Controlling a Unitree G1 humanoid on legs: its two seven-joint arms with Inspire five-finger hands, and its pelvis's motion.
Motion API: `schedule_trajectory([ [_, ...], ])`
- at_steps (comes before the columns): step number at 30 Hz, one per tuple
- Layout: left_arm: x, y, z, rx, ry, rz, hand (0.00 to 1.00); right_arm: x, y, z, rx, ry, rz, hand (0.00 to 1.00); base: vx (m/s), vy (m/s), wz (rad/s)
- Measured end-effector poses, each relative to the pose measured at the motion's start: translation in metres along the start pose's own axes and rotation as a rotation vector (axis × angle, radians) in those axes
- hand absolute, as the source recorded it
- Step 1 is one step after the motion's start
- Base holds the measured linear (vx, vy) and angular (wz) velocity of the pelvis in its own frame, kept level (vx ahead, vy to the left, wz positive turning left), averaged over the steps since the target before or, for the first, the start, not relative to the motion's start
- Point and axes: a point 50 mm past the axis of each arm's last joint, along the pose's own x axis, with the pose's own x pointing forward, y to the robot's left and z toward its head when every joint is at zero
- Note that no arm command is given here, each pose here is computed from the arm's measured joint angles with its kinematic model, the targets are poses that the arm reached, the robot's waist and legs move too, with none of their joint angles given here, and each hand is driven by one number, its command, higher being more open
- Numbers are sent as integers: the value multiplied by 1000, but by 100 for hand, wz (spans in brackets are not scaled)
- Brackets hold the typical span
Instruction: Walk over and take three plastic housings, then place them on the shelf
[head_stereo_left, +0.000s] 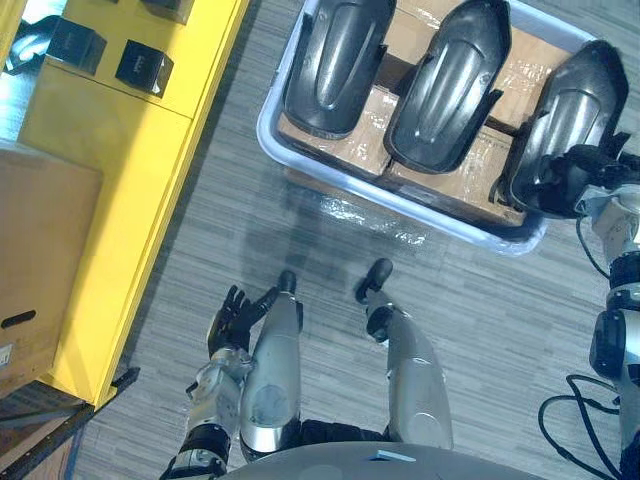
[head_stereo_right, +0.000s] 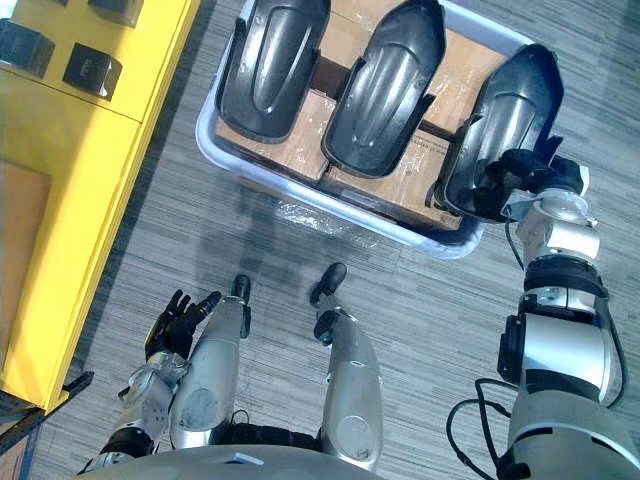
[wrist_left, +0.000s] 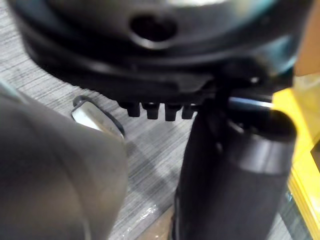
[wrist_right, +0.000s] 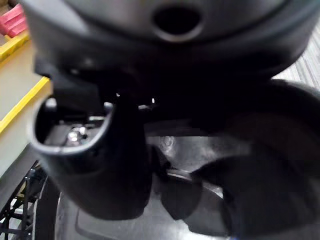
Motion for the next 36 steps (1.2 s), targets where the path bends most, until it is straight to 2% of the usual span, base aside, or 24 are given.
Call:
schedule_trajectory([
  [5,-1,3,-4,-3,16,19,100,-1,8,-18,5,40,-12,0,7,-16,2],
  [8,-3,7,-7,-6,22,34,100,-3,8,-22,16,2,-65,0,47,-25,-4],
  [13,-7,12,-7,-33,1,91,100,-24,-10,-6,-68,-263,-176,0,100,-9,-9],
  [15,-11,13,2,-41,-61,95,100,-34,-17,-2,-98,-363,-223,0,148,-10,-8],
  [19,-21,11,48,-51,-277,79,100,-61,-17,-6,-157,-535,-298,0,188,-5,-13],
  [23,-28,-18,112,-52,-545,-35,100,-78,-13,-13,-256,-642,-337,0,132,122,-8],
  [26,-35,-49,143,-34,-672,-169,100,-85,-6,-8,-262,-700,-324,0,16,209,-6],
  [28,-45,-71,164,-20,-759,-291,100,-95,18,-4,-244,-763,-223,0,-35,210,-22],
  [31,-48,-97,175,1,-787,-419,100,-111,53,2,-214,-852,-53,0,-51,192,1],
  [36,-54,-136,163,38,-701,-598,100,-147,118,10,-155,-963,251,0,-20,72,1],
])
